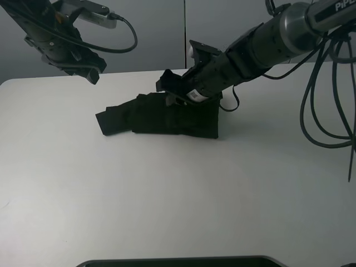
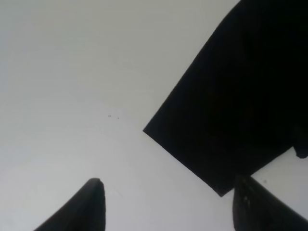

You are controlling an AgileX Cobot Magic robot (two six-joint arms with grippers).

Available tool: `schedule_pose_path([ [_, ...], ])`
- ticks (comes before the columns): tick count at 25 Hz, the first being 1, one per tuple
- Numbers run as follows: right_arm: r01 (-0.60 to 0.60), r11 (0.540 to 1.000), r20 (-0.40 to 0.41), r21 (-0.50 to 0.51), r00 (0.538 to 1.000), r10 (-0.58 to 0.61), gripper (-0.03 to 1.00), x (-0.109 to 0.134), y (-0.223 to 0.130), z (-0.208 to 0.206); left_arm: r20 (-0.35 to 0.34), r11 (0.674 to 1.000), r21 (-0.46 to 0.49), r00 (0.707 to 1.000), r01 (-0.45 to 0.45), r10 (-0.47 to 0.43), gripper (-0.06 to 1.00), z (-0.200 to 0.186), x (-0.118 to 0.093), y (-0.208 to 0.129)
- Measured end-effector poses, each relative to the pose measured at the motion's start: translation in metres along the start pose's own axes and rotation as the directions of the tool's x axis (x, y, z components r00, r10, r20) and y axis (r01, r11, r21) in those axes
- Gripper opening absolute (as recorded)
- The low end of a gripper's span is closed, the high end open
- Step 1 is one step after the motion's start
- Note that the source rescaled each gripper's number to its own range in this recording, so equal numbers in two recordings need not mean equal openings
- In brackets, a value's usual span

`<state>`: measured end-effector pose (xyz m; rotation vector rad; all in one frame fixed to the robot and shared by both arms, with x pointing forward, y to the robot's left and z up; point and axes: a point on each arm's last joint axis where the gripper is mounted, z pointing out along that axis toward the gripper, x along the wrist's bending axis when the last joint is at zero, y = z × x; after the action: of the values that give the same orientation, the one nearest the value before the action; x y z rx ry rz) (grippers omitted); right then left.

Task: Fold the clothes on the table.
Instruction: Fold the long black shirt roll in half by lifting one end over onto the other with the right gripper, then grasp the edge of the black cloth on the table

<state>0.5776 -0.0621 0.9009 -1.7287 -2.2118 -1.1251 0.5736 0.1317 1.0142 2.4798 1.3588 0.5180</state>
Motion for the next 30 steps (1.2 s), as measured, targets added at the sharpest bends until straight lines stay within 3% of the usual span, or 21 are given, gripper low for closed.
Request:
schedule_pose_path([
  [3,0.0,1.0,-0.131,-0.03,0.991,-0.004,0.66,0.012,0.003,-0.001,0.0,1.0,-0.002,1.0,0.0,0.0,0.76,0.0,0.0,0.0],
  [5,0.033,0.998,-0.223,-0.048,0.974,-0.043,0.77,0.02,0.004,-0.003,0.002,1.0,-0.002,1.0,0.001,-0.001,0.76,0.0,0.0,0.0],
  [9,0.119,0.99,-0.37,-0.082,0.918,-0.141,0.78,0.039,0.009,-0.008,0.012,1.0,-0.003,1.0,0.012,-0.012,0.76,0.0,-0.001,0.0],
  [12,0.147,0.984,-0.383,-0.096,0.907,-0.173,0.77,0.041,0.01,-0.009,0.028,1.0,-0.004,1.0,0.001,-0.001,0.76,-0.001,-0.002,0.0],
  [15,0.187,0.978,-0.349,-0.095,0.914,-0.208,0.77,0.038,0.009,-0.007,0.087,0.999,-0.021,0.996,-0.033,0.035,0.76,-0.005,-0.008,0.001],
  [21,0.353,0.936,-0.128,0.007,0.928,-0.349,0.77,0.017,0.003,-0.004,0.295,0.985,-0.136,0.945,-0.104,0.141,0.76,-0.016,-0.046,0.009],
  [23,0.386,0.922,-0.042,0.023,0.922,-0.385,0.77,0.013,0.007,-0.01,0.309,0.977,-0.183,0.937,-0.109,0.162,0.75,-0.019,-0.054,0.013],
  [26,0.423,0.906,0.063,0.003,0.904,-0.423,0.77,0.015,0.018,-0.028,0.312,0.966,-0.227,0.931,-0.121,0.189,0.64,-0.02,-0.063,0.016],
  [30,0.465,0.885,0.156,-0.025,0.876,-0.456,0.77,0.023,0.03,-0.056,0.328,0.968,-0.213,0.923,-0.135,0.2,0.54,-0.008,-0.071,0.016],
])
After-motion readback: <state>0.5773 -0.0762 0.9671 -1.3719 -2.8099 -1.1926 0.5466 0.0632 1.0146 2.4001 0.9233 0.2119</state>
